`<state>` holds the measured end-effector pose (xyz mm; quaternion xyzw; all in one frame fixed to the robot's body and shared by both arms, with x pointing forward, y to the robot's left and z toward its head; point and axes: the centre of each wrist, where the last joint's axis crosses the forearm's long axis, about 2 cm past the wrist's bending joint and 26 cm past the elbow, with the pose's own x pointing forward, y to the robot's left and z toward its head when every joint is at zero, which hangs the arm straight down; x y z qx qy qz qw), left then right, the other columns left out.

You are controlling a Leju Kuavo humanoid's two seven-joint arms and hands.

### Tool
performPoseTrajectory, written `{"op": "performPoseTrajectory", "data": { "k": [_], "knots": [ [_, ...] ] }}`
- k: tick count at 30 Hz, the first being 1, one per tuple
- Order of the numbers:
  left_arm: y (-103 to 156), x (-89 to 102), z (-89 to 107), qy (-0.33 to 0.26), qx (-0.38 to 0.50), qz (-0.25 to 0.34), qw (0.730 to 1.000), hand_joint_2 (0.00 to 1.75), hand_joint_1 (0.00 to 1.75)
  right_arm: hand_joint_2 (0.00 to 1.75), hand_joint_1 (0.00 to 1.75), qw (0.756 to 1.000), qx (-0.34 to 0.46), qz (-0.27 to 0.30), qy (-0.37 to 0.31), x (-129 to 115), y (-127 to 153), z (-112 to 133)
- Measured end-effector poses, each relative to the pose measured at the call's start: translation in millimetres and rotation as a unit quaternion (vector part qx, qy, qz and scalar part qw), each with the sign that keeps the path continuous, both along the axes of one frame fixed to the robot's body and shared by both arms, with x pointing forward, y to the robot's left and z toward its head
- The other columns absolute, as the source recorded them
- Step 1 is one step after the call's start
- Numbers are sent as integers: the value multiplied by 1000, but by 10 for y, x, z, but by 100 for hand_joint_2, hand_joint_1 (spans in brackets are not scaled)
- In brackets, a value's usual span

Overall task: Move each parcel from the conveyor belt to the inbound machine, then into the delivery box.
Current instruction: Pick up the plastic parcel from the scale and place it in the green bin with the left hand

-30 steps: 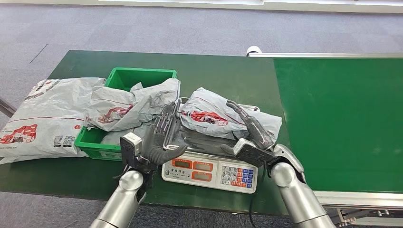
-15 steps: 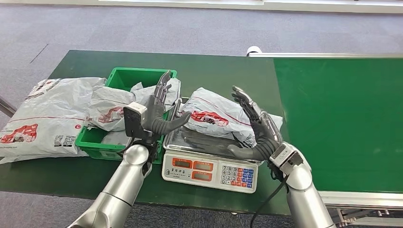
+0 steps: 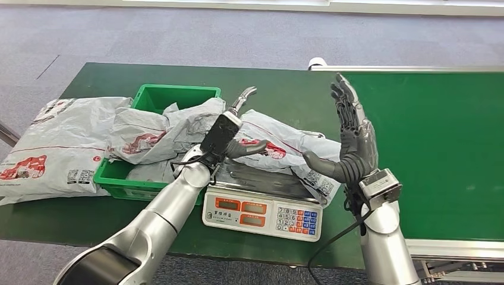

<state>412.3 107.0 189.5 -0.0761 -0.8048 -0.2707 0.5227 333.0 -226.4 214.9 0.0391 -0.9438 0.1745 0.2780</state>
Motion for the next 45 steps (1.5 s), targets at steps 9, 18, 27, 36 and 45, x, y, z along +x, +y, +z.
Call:
{"op": "performPoseTrajectory", "data": {
  "k": [9, 18, 27, 36, 45],
  "knots": [
    [-226, -91, -118, 18, 123, -46, 991, 175, 0, 175, 0, 1000, -2, -4, -8, -6, 11, 21],
    [-376, -179, -168, -14, 164, -57, 985, 175, 0, 175, 0, 1000, -6, -8, -9, -2, 11, 20],
    [-447, -214, -166, -28, 187, -42, 981, 175, 0, 175, 0, 1000, -11, -11, -7, 12, 11, 13],
    [-454, -218, -161, -48, 201, -17, 978, 175, 174, 175, 0, 999, -39, -33, -4, 18, 9, -7],
    [-454, -223, -176, -47, 196, -31, 979, 175, 175, 175, 0, 998, -46, -36, 1, 23, 10, -31]
  ]
}}
